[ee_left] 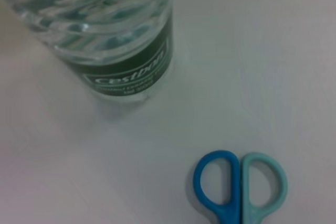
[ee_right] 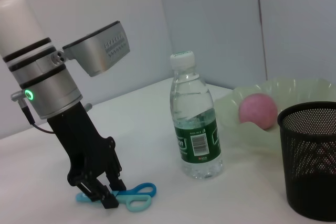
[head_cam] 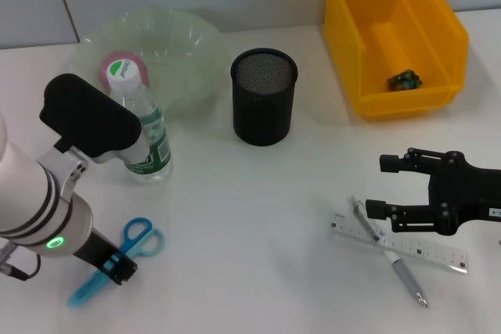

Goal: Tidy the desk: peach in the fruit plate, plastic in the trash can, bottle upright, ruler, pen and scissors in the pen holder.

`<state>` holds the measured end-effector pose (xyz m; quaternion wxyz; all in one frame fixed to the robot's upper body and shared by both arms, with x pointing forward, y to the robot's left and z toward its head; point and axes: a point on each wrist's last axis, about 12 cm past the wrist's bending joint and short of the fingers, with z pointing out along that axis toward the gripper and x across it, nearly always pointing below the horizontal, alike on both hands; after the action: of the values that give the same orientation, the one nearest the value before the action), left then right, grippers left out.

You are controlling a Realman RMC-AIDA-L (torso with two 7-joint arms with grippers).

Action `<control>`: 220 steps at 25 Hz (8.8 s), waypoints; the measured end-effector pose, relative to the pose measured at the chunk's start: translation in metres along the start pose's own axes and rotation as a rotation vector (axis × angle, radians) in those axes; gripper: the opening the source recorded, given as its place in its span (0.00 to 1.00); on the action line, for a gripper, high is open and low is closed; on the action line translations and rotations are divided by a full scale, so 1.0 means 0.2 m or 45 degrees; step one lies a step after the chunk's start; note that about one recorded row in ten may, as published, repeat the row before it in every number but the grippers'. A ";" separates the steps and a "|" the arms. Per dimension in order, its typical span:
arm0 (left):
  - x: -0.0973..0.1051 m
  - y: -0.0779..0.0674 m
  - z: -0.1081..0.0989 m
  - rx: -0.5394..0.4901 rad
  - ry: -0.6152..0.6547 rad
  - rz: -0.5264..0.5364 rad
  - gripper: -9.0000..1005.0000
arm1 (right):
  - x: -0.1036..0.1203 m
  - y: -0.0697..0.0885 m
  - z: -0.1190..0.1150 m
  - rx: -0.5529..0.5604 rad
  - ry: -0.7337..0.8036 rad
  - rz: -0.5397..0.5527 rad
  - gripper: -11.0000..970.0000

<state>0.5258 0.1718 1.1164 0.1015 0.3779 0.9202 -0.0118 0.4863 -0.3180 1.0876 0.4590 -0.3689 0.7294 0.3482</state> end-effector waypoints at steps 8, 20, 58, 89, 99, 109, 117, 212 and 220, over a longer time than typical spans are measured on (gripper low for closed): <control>-0.01 0.00 0.01 -0.006 -0.001 0.018 0.30 | 0.00 0.00 0.00 0.000 0.000 0.003 0.86; -0.04 -0.08 -0.08 -0.004 -0.056 0.100 0.24 | 0.01 0.00 -0.01 0.007 0.004 0.012 0.86; -0.40 -0.23 -0.48 -0.051 -1.224 0.531 0.24 | -0.03 -0.01 -0.02 0.005 -0.014 0.029 0.86; -0.60 -0.03 -0.06 -0.070 -1.518 0.375 0.28 | -0.06 -0.04 0.00 0.020 -0.009 0.028 0.86; -0.56 0.01 0.03 -0.050 -1.536 0.366 0.30 | -0.07 -0.04 0.02 0.009 -0.003 0.031 0.86; -0.54 0.04 0.08 -0.050 -1.538 0.375 0.31 | -0.08 -0.05 0.05 0.002 0.004 0.031 0.86; -0.51 0.06 0.12 -0.038 -1.522 0.362 0.32 | -0.07 -0.05 0.06 -0.004 0.004 0.036 0.86; 0.56 0.02 0.22 0.420 -1.696 0.295 0.79 | -0.83 0.14 0.50 0.053 1.283 -0.265 0.86; 0.58 0.00 0.25 0.415 -1.700 0.267 0.79 | -0.73 0.13 0.54 0.083 1.248 -0.280 0.86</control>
<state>0.4545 0.2461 1.0445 0.5885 0.3869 0.6059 -0.3698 0.5528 -0.1819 1.1910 0.1076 -0.5492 0.8265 0.0605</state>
